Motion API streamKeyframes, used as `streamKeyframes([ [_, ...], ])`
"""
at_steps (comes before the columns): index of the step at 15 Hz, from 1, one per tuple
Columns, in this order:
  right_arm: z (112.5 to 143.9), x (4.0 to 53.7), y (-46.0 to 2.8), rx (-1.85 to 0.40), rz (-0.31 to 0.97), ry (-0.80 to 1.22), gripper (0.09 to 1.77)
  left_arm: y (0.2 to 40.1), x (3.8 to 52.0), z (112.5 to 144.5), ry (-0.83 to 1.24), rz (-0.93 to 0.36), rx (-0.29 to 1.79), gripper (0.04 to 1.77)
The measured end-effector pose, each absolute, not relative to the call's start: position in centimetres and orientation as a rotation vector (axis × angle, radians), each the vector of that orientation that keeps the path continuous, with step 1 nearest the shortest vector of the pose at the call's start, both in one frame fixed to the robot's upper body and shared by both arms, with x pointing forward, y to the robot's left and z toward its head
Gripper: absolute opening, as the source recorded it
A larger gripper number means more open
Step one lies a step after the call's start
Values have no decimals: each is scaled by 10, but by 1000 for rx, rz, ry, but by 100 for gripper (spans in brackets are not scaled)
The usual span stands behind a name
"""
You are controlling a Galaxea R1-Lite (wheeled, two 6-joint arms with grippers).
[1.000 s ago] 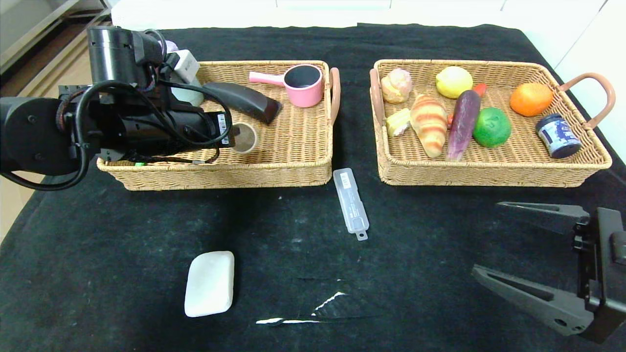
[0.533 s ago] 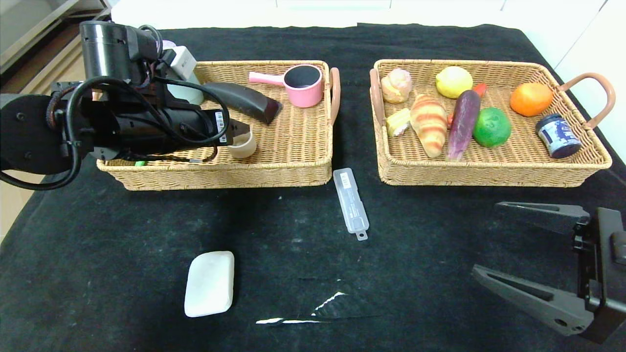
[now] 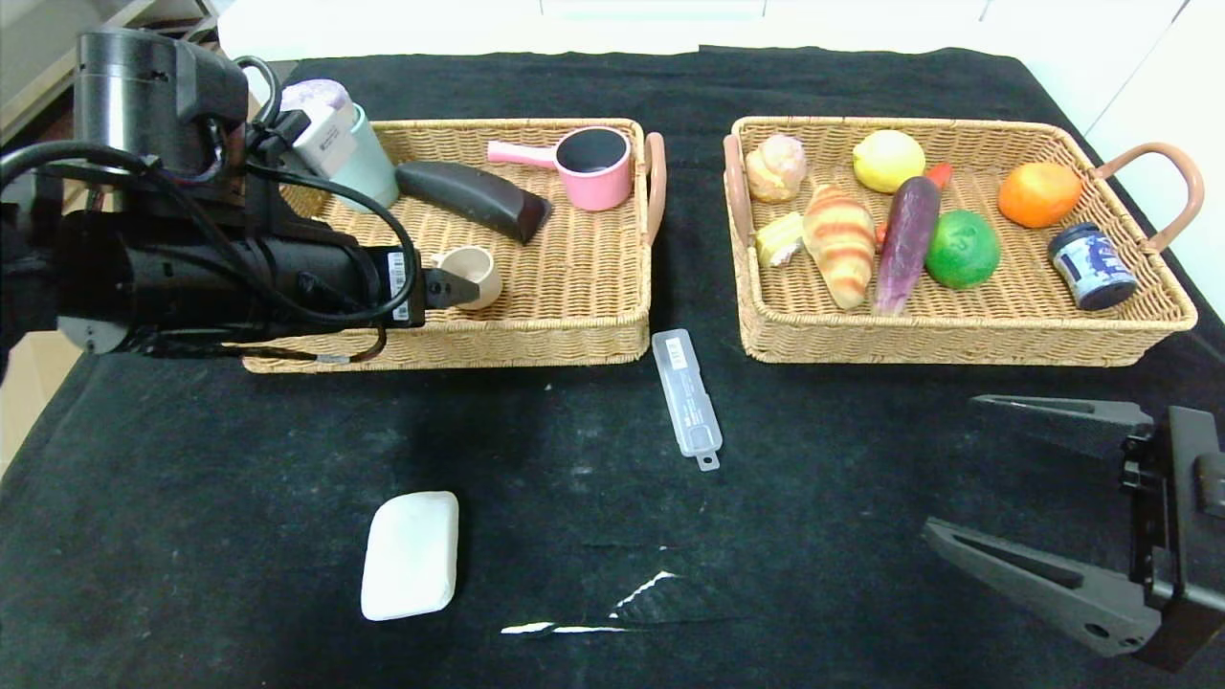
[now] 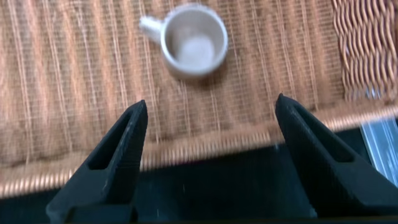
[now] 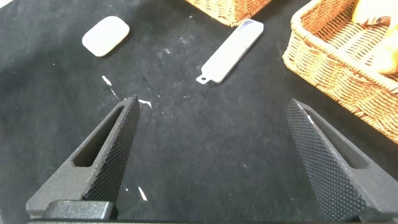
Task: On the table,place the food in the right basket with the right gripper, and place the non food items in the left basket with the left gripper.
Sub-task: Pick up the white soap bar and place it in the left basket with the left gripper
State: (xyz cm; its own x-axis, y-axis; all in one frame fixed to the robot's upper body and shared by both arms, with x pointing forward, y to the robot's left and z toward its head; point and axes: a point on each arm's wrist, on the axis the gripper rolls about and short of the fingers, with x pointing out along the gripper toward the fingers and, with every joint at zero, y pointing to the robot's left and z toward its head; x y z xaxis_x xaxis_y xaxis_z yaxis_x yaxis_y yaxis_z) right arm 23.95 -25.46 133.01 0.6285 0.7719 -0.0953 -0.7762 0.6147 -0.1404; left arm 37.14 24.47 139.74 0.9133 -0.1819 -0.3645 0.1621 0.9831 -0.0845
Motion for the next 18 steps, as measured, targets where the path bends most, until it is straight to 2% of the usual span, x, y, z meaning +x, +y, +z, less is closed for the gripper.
streamKeyframes([
  [3, 1330, 239, -255, -174, 892, 24, 171, 246, 334, 1390, 508, -151, -6, 158],
  [8, 1330, 239, -255, -176, 894, 23, 171, 243, 289, 1373, 667, -157, -73, 164],
  [18, 1328, 238, -254, -177, 899, 30, 171, 241, 275, 1326, 831, -148, -46, 169],
])
